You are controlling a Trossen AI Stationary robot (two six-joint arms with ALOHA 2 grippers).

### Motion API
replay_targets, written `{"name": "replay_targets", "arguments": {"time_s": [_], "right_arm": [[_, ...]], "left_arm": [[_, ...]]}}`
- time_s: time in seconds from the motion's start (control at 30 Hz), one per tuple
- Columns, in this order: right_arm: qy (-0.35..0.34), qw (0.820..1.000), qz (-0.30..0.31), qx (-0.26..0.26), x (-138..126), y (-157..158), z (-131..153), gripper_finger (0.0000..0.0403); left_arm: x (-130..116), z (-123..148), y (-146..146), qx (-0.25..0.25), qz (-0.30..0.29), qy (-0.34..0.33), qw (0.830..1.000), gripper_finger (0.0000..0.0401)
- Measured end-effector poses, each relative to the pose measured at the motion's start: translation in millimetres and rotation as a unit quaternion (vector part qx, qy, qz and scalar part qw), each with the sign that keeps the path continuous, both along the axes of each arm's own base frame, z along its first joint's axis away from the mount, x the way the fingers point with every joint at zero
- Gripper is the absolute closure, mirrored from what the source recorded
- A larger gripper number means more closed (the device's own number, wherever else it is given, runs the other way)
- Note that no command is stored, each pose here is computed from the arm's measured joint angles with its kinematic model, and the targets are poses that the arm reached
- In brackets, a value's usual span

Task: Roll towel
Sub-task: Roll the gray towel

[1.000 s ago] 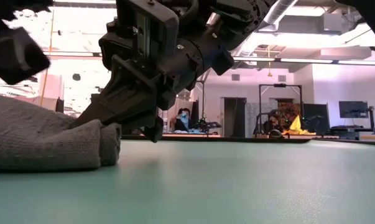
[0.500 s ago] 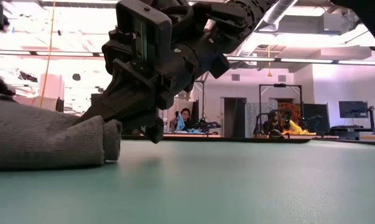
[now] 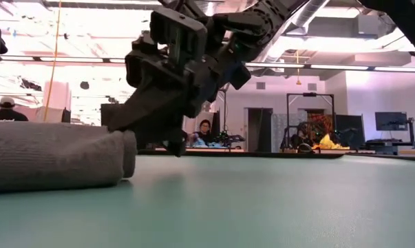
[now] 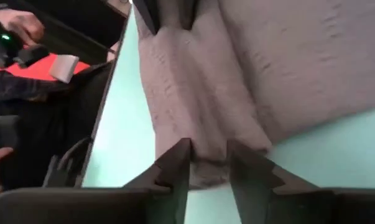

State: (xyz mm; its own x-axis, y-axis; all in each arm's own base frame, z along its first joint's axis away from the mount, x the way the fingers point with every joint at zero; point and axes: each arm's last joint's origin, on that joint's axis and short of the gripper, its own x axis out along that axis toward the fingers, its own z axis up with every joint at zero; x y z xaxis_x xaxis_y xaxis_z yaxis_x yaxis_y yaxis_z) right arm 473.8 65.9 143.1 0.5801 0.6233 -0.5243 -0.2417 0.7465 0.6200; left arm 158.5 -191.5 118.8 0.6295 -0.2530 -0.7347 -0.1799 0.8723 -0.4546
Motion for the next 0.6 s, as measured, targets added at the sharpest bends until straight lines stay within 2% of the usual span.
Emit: {"name": "replay_targets", "arguments": {"time_s": [0.13,0.23,0.33,0.6], "right_arm": [[-0.053,0.998,0.003,-0.017,4.9,-11.7,5.9,0.0251],[-0.119,0.989,-0.049,-0.07,12.9,-17.2,11.2,0.0246],[-0.156,0.972,-0.112,-0.132,19.7,-20.7,8.6,0.0253],[-0.149,0.969,-0.133,-0.147,50.3,-30.2,-17.4,0.0306]], "left_arm": [[-0.3,-0.1,-0.3,-0.004,-0.003,0.003,1.0,0.0262],[-0.3,-0.1,-0.3,-0.003,-0.003,0.003,1.0,0.0262],[-0.2,-0.2,-0.3,-0.004,-0.003,0.003,1.0,0.0262],[0.0,0.1,-0.8,-0.008,-0.003,0.0,1.0,0.0262]]}}
